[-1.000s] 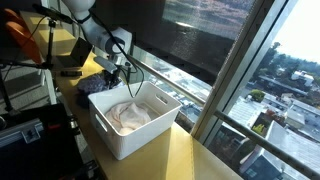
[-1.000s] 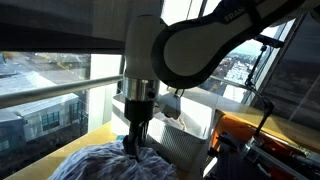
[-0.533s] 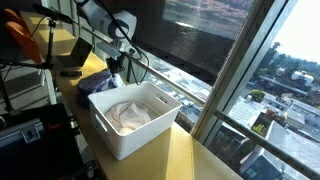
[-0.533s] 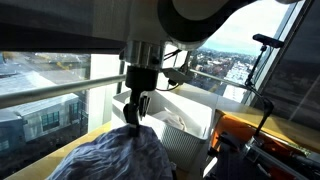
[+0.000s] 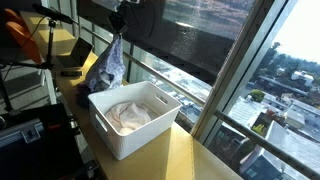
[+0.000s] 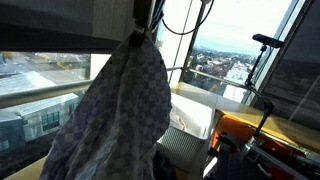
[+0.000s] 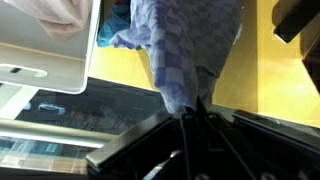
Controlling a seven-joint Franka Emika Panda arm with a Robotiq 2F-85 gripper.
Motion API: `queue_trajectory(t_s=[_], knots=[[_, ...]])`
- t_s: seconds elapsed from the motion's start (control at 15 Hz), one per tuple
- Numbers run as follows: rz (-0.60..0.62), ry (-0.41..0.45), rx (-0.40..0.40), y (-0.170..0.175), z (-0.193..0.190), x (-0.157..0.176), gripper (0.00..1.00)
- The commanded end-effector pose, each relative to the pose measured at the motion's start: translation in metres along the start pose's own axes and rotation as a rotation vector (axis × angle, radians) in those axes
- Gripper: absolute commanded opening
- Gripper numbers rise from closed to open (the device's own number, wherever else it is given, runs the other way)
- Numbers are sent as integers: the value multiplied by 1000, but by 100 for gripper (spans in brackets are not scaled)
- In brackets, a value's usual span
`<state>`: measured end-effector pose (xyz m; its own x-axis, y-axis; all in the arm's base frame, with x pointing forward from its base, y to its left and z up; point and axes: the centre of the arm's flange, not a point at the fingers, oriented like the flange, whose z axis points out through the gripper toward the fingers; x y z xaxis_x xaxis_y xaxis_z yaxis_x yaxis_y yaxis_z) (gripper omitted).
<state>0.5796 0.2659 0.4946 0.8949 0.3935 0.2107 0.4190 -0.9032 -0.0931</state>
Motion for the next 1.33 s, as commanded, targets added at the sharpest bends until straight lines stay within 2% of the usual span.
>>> queue_trajectory(t_s=[0.0, 0.33, 0.67, 0.8, 0.93, 1.27], knots=[[-19, 115, -8, -6, -102, 0, 1], [5, 284, -59, 2, -242, -11, 1], [80, 446, -107, 40, -375, -43, 1], [118, 474, -144, 62, -388, -59, 1], [171, 473, -174, 98, -384, -75, 1], [277, 386, -191, 163, -322, -92, 1]])
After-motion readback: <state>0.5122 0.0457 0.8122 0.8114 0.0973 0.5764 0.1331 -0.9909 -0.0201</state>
